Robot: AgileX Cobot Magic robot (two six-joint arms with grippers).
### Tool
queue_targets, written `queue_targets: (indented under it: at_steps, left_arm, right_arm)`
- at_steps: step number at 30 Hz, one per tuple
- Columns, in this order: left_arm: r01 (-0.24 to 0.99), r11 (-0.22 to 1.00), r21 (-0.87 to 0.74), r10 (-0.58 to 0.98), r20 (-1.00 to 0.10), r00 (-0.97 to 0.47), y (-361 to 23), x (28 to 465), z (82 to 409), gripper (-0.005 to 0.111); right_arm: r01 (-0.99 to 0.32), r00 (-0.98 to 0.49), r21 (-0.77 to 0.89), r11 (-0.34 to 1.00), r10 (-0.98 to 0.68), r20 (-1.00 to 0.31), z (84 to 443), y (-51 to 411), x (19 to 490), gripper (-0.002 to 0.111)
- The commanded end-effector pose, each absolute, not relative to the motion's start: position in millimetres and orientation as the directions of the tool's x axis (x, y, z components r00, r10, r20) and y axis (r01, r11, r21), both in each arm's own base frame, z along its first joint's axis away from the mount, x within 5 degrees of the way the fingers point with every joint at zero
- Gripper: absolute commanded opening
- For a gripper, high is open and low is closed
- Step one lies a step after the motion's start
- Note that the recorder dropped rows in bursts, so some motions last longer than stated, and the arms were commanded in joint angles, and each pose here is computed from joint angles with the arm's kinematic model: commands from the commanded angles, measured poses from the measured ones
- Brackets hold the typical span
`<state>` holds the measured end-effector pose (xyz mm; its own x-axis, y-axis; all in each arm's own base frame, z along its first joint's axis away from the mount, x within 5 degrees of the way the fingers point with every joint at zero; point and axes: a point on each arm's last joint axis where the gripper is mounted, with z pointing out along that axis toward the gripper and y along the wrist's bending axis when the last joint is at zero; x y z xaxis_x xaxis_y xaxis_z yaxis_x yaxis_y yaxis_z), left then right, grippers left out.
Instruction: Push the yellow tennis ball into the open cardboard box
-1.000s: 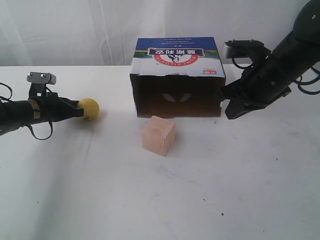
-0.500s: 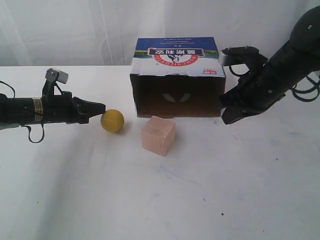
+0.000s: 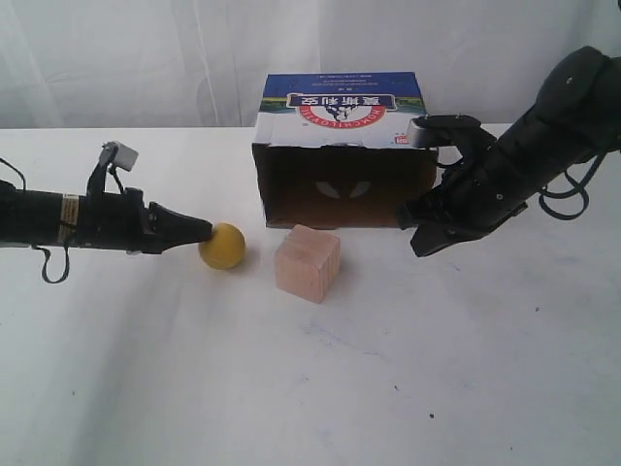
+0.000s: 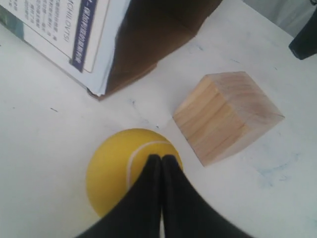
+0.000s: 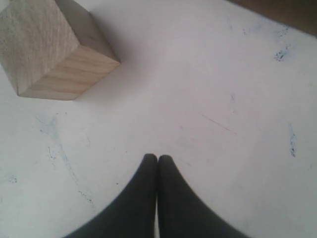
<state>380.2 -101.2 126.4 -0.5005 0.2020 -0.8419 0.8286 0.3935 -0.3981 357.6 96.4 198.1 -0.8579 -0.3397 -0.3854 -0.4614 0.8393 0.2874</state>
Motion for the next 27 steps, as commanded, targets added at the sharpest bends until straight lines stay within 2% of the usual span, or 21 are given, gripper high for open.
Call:
queue_targets:
  at_steps: [1,4,9,14,18,27]
  left_arm:
    - [0.803,0.418,-0.425,0.278,-0.781,-0.559,-96.6,372.9,119.8,0.000]
    - [0.821,0.415,-0.392,0.285,-0.800,-0.527,-93.9,368.7,129.0,0.000]
    - [0.859,0.433,-0.274,0.219,-0.892,-0.394,-96.5,373.8,160.7,0.000]
    - [0.843,0.493,-0.217,0.137,-0.937,-0.321,-97.1,383.2,169.1,0.000]
    - [0.783,0.610,-0.122,0.247,-0.909,-0.334,-94.4,392.1,154.9,0.000]
    - [0.796,0.576,-0.184,0.289,-0.865,-0.409,-99.1,390.0,110.8,0.000]
  right_arm:
    - [-0.471,-0.855,0.289,0.834,-0.350,-0.383,197.6,96.8,356.2,0.000]
    - [-0.474,-0.857,0.294,0.830,-0.357,-0.372,197.3,96.9,355.0,0.000]
    - [-0.477,-0.856,0.292,0.829,-0.363,-0.368,197.1,96.7,354.6,0.000]
    - [-0.477,-0.856,0.292,0.829,-0.363,-0.368,197.1,96.7,354.6,0.000]
    - [-0.477,-0.856,0.293,0.829,-0.363,-0.367,197.1,96.7,354.4,0.000]
    - [-0.480,-0.860,0.307,0.822,-0.373,-0.347,196.8,97.1,352.0,0.000]
